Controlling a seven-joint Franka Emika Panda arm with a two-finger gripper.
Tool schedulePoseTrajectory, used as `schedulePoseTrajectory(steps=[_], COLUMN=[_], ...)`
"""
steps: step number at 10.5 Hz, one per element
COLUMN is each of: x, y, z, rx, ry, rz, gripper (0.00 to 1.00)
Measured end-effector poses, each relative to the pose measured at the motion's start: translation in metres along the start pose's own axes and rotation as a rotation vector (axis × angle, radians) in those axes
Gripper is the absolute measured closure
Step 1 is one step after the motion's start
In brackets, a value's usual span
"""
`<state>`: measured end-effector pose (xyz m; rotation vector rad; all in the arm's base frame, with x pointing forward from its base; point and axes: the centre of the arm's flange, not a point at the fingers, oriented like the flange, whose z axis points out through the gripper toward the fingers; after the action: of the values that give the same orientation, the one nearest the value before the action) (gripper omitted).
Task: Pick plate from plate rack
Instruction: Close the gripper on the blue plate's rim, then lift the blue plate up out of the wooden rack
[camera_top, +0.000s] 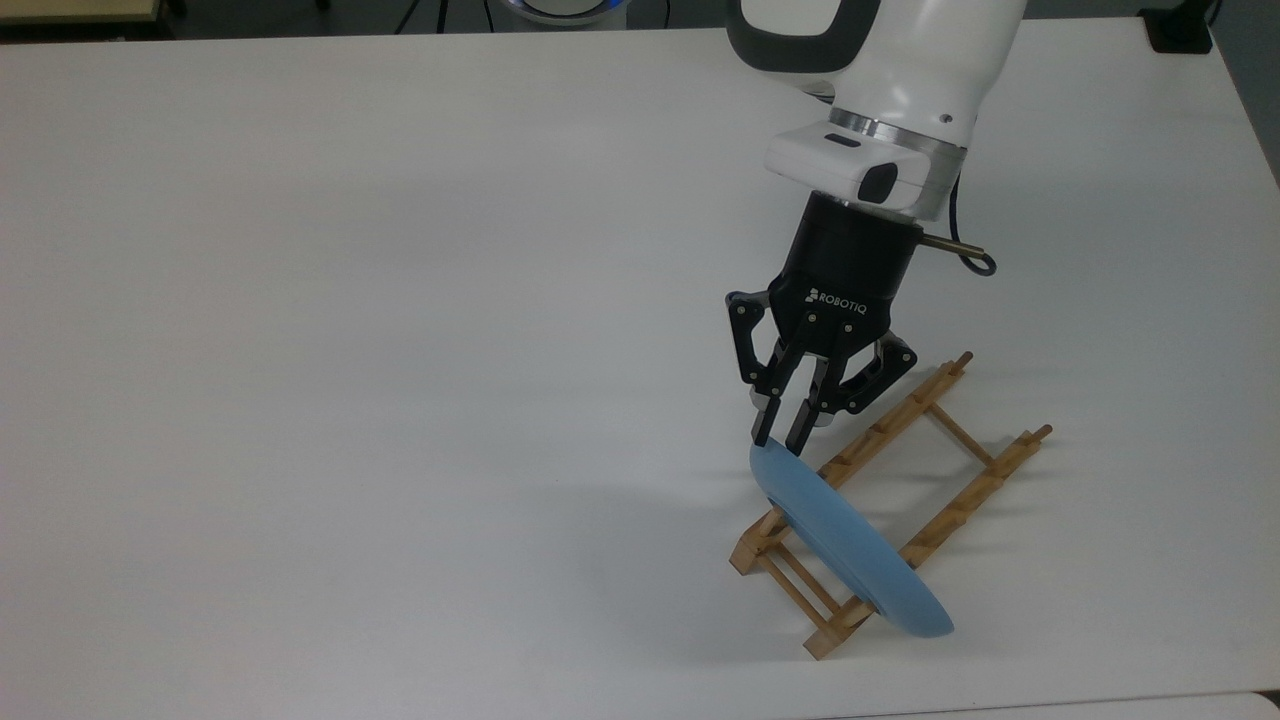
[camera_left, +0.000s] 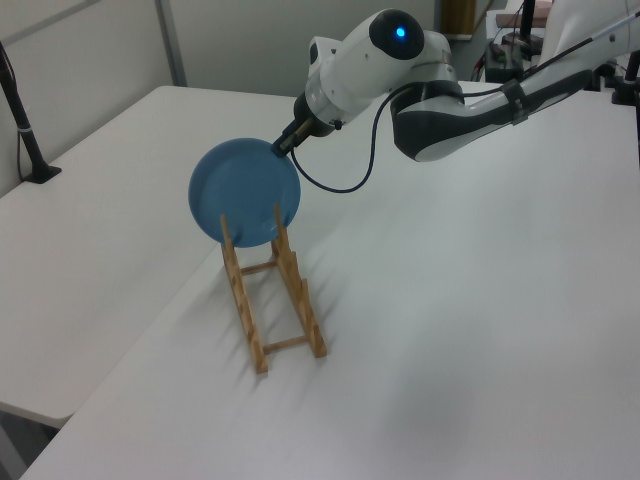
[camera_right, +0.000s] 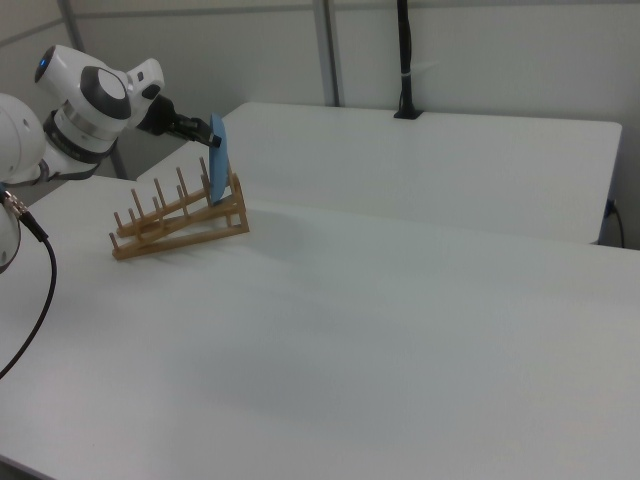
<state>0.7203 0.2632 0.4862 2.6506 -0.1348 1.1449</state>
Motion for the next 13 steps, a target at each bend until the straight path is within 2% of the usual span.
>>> schedulePoseTrajectory(steps=[2, 4, 5, 6, 7, 9, 10, 13], x=[0.0, -0.001, -0.002, -0.003, -0.004, -0.004, -0.004, -0.006], y=[0.0, 0.0, -0.001, -0.001, -0.002, -0.003, -0.002, -0.002], z=[0.0, 0.001, 0.003, 0.005, 0.007, 0.006, 0.006, 0.01], rx=[-0.002, -0.012, -0.014, -0.019, -0.022, -0.016, -0.015, -0.018], ry=[0.003, 0.013, 0.011, 0.013, 0.015, 0.02, 0.022, 0.018], rz=[-0.004, -0.02, -0.023, -0.03, -0.037, -0.038, -0.037, -0.039], gripper=[0.76, 0.69, 0.64, 0.5, 0.48, 0.55, 0.72, 0.81])
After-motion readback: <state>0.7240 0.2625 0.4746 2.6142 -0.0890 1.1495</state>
